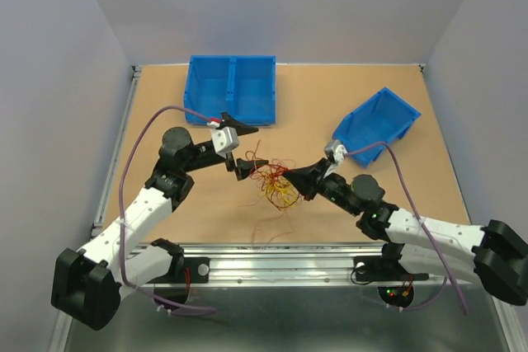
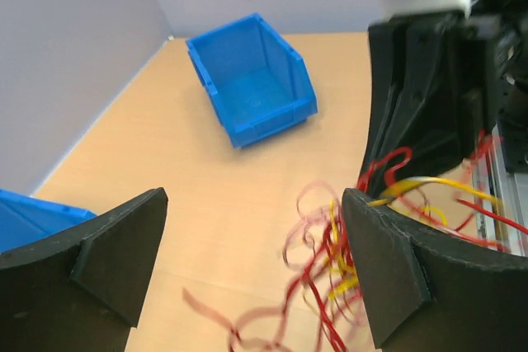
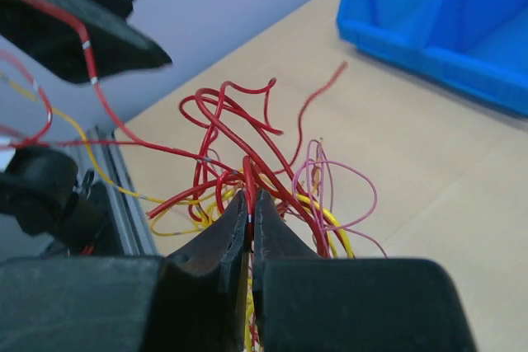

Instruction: Untangle the cables

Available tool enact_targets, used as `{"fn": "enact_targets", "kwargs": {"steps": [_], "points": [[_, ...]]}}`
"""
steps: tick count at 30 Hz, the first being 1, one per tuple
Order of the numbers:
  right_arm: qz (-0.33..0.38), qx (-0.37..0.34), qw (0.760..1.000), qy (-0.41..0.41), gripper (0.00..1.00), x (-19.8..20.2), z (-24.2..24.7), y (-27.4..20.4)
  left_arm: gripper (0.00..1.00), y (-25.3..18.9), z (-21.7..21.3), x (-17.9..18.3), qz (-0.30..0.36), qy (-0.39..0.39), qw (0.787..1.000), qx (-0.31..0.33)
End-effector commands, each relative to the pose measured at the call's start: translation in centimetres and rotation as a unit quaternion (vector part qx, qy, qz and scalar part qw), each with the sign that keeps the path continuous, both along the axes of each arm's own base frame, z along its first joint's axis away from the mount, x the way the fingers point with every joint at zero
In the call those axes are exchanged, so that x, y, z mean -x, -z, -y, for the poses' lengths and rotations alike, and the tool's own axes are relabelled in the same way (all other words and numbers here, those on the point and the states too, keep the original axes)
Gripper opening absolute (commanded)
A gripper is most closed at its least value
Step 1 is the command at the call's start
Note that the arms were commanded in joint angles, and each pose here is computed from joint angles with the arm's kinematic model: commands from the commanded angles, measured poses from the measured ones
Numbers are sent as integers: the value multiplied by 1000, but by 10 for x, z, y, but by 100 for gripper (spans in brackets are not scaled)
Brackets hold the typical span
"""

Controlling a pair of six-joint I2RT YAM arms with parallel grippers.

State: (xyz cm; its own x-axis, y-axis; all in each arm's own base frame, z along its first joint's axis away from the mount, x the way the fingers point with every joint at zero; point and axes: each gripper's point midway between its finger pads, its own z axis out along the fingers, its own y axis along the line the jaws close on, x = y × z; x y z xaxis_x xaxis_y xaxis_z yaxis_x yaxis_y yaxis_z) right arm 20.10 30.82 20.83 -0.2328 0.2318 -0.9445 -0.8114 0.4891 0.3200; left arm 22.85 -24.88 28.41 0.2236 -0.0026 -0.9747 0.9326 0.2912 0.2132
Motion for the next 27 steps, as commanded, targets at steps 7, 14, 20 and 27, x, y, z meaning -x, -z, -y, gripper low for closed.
{"fn": "enact_targets", "kwargs": {"steps": [7,14,20,27], "points": [[-61,-108,961,246,1,-34,92,-17,92,29,40,3,-23,81,993,-77],[-72,-138,951,268,1,-35,104,-22,89,30,47,18,-7,92,993,-79],[-70,-146,959,232,0,-33,87,-30,99,46,65,10,-22,80,992,-96],[-68,-148,967,198,1,-31,71,-34,99,62,82,-5,-45,57,991,-108]]}}
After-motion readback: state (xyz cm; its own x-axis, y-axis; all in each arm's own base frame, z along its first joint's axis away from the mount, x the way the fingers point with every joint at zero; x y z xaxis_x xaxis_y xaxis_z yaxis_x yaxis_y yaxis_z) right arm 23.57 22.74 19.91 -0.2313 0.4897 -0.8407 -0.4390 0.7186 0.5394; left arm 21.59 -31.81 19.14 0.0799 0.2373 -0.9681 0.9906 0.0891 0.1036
